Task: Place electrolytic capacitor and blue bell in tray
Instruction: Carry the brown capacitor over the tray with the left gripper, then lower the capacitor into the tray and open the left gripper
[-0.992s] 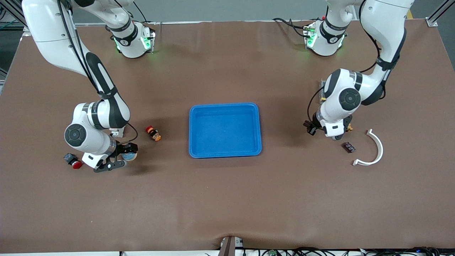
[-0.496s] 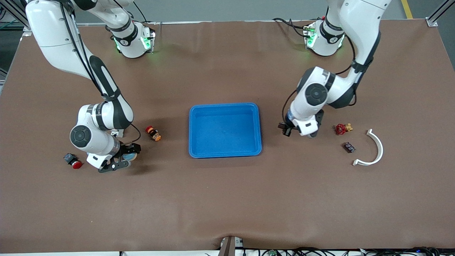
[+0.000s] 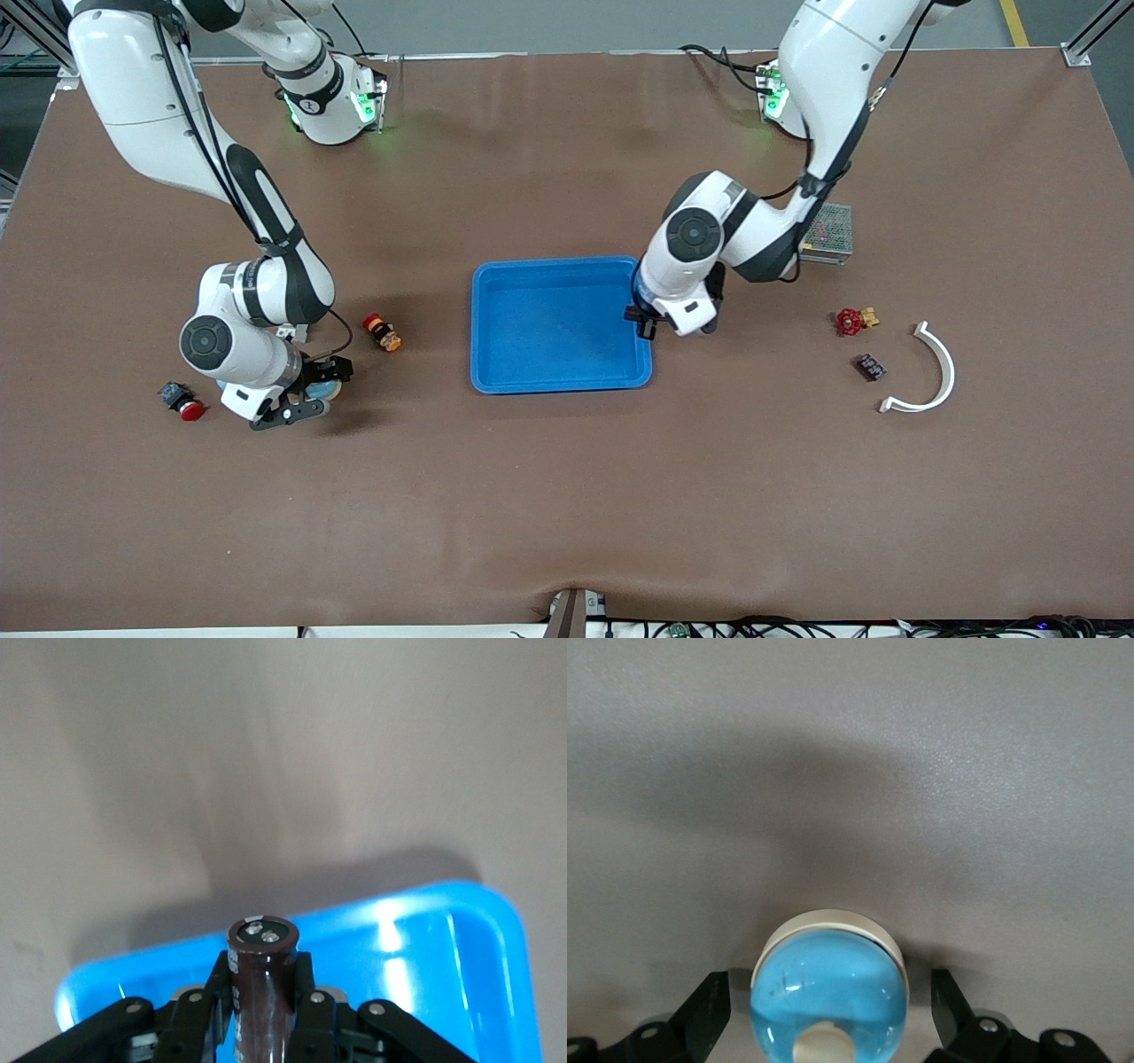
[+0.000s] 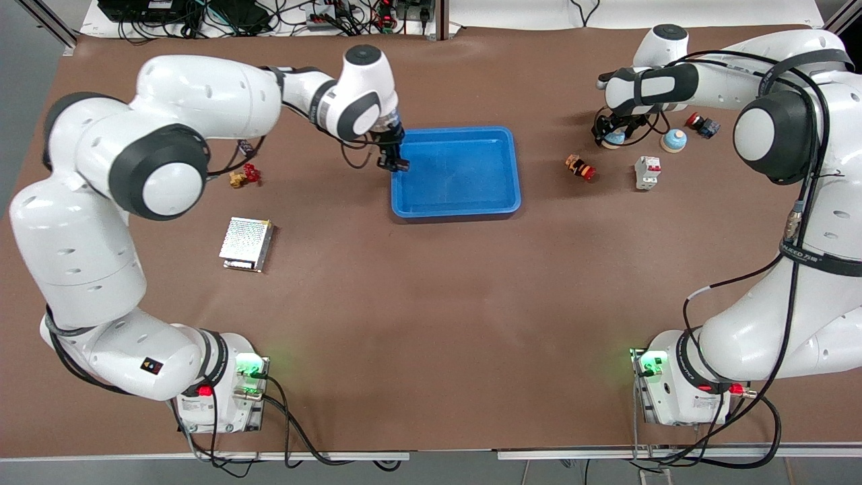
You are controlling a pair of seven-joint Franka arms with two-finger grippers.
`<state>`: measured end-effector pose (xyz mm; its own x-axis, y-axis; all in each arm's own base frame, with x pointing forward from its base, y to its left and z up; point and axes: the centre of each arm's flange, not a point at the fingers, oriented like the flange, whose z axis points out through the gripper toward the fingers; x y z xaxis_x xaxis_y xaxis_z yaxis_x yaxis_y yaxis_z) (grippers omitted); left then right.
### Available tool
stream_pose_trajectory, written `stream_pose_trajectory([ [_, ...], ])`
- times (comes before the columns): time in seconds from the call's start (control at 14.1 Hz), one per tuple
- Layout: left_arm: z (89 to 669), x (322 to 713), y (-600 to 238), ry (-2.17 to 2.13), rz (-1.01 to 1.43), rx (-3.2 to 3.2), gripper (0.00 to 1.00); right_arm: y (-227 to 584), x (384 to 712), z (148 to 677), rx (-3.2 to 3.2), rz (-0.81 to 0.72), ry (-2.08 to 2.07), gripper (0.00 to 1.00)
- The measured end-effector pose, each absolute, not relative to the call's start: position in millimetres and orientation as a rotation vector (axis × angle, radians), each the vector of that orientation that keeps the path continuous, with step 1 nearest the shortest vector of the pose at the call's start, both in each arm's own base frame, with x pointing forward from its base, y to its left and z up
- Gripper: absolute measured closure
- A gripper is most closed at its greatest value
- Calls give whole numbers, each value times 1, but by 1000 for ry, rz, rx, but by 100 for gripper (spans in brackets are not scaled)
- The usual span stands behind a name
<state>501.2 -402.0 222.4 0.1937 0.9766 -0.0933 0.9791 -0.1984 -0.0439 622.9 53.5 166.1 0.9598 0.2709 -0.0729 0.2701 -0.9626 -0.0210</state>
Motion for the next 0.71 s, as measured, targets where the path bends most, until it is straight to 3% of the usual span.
stream_pose_trajectory([
  [0.28, 209, 489, -431, 2065, -176, 2343, 70, 53, 623, 164, -3098, 114, -437, 3],
  [0.35, 206, 485, -435, 2077, -178, 2339, 70, 52, 624, 166, -3099, 108, -436, 10],
  [0.5, 201, 480, -439, 2100, -183, 2333, 70, 52, 625, 167, -3099, 104, -436, 15],
  [0.57, 198, 477, -440, 2106, -186, 2337, 70, 52, 625, 169, -3100, 99, -436, 26],
  [0.71, 190, 474, -441, 2120, -193, 2343, 70, 52, 626, 171, -3100, 94, -436, 31],
])
